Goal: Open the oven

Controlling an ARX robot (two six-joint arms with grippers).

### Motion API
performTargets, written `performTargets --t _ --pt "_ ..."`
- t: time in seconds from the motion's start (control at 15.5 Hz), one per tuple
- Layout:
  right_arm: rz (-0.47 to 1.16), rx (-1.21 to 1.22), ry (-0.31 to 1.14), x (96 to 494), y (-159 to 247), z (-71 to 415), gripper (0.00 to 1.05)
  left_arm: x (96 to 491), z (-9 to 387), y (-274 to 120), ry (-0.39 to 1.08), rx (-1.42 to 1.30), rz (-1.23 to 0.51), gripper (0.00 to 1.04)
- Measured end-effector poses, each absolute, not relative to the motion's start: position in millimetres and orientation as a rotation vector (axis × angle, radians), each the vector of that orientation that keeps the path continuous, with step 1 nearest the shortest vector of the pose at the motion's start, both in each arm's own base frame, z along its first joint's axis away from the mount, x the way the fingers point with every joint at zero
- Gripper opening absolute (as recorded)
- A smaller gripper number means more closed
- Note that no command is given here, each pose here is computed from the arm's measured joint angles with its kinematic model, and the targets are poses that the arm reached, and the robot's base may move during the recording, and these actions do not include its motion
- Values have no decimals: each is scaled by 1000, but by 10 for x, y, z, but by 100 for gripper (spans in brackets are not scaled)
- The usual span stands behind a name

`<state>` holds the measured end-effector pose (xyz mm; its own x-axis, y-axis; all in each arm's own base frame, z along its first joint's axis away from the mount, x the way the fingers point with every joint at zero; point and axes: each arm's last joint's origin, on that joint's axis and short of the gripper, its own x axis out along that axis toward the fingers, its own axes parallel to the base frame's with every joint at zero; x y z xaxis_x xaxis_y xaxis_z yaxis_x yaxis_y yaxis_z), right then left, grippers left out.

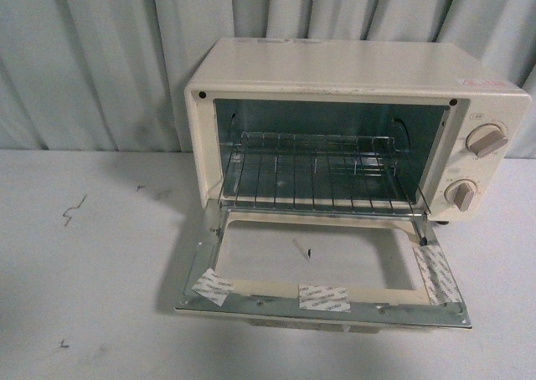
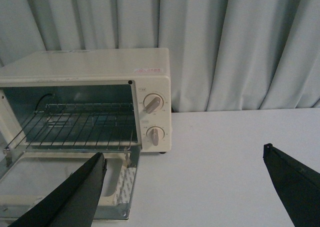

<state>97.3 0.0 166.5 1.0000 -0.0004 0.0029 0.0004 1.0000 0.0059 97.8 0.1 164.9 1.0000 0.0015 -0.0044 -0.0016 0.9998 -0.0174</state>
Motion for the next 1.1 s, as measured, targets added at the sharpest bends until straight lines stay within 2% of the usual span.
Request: performTargets --t 1.1 --pt "0 6 -3 973 0 1665 98 978 1649 1 4 -17 2 98"
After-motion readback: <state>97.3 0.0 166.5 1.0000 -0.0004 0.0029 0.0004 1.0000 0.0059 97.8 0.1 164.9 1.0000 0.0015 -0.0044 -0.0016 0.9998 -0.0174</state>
